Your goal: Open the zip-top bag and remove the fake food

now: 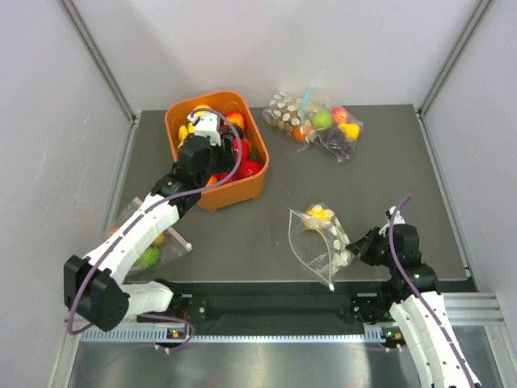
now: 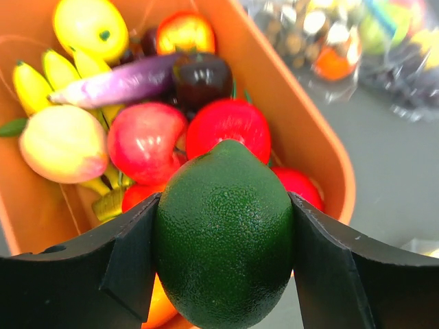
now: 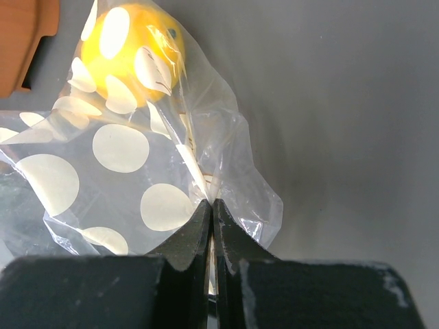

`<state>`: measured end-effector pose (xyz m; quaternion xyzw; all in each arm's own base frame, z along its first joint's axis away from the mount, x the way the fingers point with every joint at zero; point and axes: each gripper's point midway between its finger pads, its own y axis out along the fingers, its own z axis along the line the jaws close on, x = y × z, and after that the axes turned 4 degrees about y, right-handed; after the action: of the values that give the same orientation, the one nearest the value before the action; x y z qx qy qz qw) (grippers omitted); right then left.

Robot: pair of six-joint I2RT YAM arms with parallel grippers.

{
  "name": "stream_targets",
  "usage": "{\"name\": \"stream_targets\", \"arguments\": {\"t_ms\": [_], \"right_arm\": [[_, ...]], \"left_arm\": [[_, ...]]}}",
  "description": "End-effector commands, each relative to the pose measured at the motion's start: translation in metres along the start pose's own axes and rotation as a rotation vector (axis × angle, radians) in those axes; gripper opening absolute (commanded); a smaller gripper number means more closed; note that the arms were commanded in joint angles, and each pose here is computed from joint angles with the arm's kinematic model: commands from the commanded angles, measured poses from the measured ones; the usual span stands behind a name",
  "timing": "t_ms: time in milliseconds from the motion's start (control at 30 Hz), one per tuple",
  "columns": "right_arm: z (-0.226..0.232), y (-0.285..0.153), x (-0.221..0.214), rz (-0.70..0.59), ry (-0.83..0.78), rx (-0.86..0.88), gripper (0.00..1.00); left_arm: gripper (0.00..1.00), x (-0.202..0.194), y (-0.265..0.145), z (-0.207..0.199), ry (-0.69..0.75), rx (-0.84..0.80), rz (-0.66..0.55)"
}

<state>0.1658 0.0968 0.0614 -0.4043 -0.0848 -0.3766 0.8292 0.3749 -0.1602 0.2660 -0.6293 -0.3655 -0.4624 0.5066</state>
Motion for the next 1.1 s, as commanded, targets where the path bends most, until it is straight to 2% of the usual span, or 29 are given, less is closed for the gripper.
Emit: {"name": "stream_targets", "arguments": {"t_ms": [0,200,367,467,533,600,700,733,1067], "right_arm": [[0.007,0.004,0.007,-0.029,-0.017,0.043,0.0],[0.006,0.005,0.005,-0.015,-0.019,0.041,0.0],[0.007,0.004,0.005,-0.02,-0.018,0.045,0.0],[0.007,0.004,0.004,-0.017,-0.018,0.046,0.0],[0.006,0.003,0.003,-0.018,-0.019,0.043,0.0],[0.007,0.002,0.003,-0.019,-0.018,0.044,0.0],[0.007,0.002,0.004,-0.023,-0.017,0.045,0.0],[0.006,0.002,0.003,-0.021,-0.018,0.043,0.0],[0.006,0.002,0.003,-0.017,-0.017,0.044,0.0]], "left_arm": [[0.33,-0.014,0.008,0.005,0.054,0.014,0.028],[0.36,-0.039,0.021,0.011,0.051,0.029,0.074],[0.48,-0.054,0.028,0.022,0.063,0.072,0.115],[0.61,-0.055,0.032,0.023,0.065,0.077,0.113],[0.74,-0.055,0.033,0.023,0.065,0.079,0.113],[0.8,-0.054,0.033,0.024,0.065,0.081,0.11],[0.97,-0.052,0.032,0.024,0.065,0.087,0.106],[0.99,-0.049,0.032,0.024,0.064,0.088,0.098],[0.99,0.007,-0.004,0.024,0.059,0.061,-0.056]]}}
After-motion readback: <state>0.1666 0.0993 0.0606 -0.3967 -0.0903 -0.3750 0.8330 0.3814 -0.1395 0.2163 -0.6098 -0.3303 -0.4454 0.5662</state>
